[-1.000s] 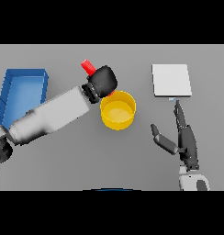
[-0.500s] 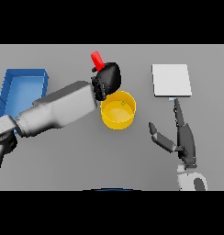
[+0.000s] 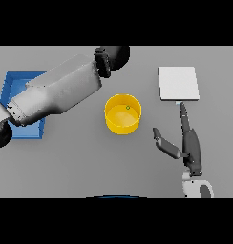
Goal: Pick up the red beaker and tilt it to pour out 1 green nut into yellow bowl. Pick up the yellow bowl and place it on the metallic measuring scale.
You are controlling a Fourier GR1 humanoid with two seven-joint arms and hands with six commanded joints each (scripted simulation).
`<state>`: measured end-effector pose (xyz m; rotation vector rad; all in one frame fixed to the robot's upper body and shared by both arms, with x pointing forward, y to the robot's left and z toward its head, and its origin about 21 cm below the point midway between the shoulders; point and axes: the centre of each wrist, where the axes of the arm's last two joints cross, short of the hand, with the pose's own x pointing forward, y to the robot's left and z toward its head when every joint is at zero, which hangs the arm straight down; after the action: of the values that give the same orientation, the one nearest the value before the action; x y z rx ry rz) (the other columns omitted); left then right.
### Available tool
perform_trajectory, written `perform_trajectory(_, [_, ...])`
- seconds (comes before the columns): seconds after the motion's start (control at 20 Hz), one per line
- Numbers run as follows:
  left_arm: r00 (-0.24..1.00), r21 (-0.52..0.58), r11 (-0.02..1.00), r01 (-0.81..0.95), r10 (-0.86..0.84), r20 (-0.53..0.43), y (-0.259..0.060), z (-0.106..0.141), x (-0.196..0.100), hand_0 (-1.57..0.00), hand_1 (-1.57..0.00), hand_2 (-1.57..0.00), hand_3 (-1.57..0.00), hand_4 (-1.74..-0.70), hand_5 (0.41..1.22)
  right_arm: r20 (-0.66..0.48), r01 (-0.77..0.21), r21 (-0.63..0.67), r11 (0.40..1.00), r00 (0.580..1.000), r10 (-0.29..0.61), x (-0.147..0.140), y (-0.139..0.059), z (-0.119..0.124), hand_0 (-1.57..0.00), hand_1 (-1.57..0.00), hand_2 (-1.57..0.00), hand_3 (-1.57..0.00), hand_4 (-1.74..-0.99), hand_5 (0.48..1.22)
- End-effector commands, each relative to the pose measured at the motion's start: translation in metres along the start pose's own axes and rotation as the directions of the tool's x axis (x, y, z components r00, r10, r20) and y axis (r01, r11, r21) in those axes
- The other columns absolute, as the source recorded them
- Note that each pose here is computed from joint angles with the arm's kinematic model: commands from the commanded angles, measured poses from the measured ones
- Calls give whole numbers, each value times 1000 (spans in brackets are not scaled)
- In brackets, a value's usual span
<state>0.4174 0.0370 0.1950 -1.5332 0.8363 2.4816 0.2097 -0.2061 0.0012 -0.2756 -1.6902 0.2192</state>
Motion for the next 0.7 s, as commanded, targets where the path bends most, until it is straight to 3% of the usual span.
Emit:
perform_trajectory(0.0, [1000, 16, 1000, -19, 20, -22, 0, 4, -15, -1571, -1571, -1434, -1266, -1689, 1221, 14, 3, 6, 1000, 1000, -3, 4, 2, -1, 1, 1, 1, 1, -1190, 594])
perform_trajectory(0.05, [998, 25, 999, -47, 49, -51, 1, 8, -36, -1571, -1571, -1461, -1041, -1699, 1221, 13, 10, 5, 1000, 1000, -10, 3, -2, -2, 1, 1, 1, 1, -1186, 596])
perform_trajectory(0.2, [968, 39, 985, -169, 173, -180, 2, 21, -87, -1571, -1571, -1515, -1300, -1709, 1221, 10, 50, 20, 999, 999, -50, 1, -4, 0, 1, 1, 1, 1, -1182, 593])
perform_trajectory(0.3, [907, 53, 944, -325, 327, -267, -13, 29, -113, -1571, -1571, -1535, -1397, -1720, 1221, 18, 65, 28, 997, 998, -66, 3, -5, -4, 1, 1, 1, 1, -1193, 597])
perform_trajectory(0.45, [656, 148, 767, -624, 618, -433, -62, 48, -144, -1571, -1571, -1553, -1365, -1729, 1221, 1, 73, 26, 997, 997, -73, 1, -5, -5, 1, 1, 1, 1, -1209, 593])
perform_trajectory(0.65, [294, 354, 465, -811, 848, -441, -133, 79, -154, -1571, -1571, -1563, -1396, -1736, 1221, 11, 71, 37, 997, 997, -72, -5, -5, -5, 1, 1, 1, 1, -1222, 587])
